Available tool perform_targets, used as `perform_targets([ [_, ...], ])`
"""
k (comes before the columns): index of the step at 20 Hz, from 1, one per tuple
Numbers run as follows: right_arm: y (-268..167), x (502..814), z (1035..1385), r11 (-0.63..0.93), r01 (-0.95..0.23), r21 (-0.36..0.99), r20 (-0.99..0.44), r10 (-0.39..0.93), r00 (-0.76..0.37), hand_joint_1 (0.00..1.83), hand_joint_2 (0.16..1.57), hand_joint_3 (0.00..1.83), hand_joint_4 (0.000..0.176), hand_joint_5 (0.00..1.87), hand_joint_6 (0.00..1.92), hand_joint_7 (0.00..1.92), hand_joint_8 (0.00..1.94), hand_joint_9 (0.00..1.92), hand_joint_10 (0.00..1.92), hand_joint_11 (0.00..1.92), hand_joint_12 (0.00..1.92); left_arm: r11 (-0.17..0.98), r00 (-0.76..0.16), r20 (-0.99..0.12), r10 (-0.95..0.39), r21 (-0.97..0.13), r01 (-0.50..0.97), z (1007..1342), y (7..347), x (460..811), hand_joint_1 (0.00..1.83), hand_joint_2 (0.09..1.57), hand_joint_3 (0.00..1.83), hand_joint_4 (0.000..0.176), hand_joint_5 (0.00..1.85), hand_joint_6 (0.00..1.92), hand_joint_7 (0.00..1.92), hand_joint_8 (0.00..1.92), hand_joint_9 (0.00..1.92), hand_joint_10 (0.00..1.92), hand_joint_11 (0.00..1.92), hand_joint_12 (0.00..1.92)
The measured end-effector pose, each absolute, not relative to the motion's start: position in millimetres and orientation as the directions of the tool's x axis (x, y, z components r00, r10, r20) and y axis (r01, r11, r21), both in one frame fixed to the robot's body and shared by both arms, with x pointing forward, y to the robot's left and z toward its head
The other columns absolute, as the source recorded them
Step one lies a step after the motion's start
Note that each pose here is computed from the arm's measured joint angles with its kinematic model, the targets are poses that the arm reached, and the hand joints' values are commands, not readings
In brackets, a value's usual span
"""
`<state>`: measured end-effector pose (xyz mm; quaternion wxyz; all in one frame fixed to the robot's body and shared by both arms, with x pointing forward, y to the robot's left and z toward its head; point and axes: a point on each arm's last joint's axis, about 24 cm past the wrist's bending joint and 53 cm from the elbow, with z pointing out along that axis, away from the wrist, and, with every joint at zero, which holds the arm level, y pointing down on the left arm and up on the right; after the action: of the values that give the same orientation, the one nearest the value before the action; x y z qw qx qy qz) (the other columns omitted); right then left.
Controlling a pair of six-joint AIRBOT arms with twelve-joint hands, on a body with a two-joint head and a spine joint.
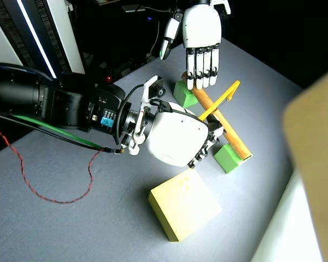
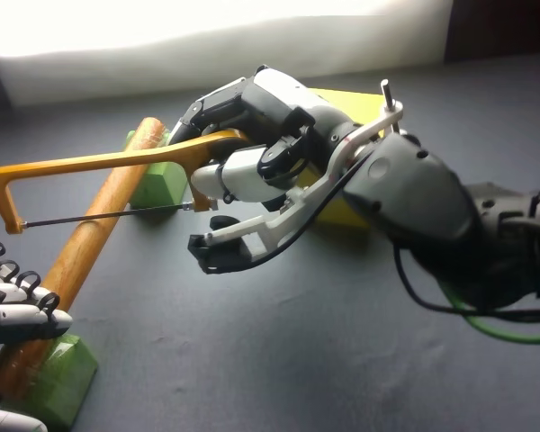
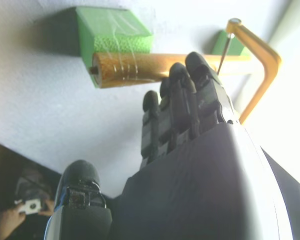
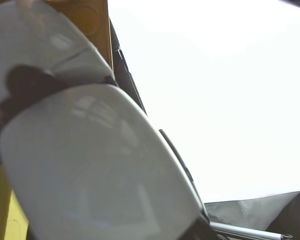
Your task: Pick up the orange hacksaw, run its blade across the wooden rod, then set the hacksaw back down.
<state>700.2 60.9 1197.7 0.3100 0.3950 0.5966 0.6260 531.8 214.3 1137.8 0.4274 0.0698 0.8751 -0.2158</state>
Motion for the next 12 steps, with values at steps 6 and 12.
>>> perform_targets([
  [6, 50.6, 704.3, 1185.5, -0.119, 0.108, 0.987, 0.153, 0.904, -0.400, 1.38, 1.10, 0.00, 0.000, 0.91, 0.90, 1.02, 0.90, 0.97, 1.25, 0.83, 1.37, 0.896, -0.625, -0.778, -0.063, -0.320, 0.308, 1137.8, 213.7, 531.6, 0.00, 1.19, 0.00, 0.000, 0.22, 0.00, 0.22, 0.00, 0.22, 0.00, 0.00, 0.52],
  [12, 75.5, 696.6, 1194.0, -0.111, 0.104, 0.988, 0.144, 0.908, -0.393, 1.38, 1.11, 0.00, 0.000, 0.91, 0.91, 1.01, 0.91, 0.97, 1.24, 0.82, 1.40, 0.897, -0.626, -0.778, -0.063, -0.319, 0.307, 1137.6, 213.9, 531.6, 0.01, 1.19, 0.00, 0.000, 0.23, 0.00, 0.23, 0.00, 0.22, 0.00, 0.00, 0.54],
])
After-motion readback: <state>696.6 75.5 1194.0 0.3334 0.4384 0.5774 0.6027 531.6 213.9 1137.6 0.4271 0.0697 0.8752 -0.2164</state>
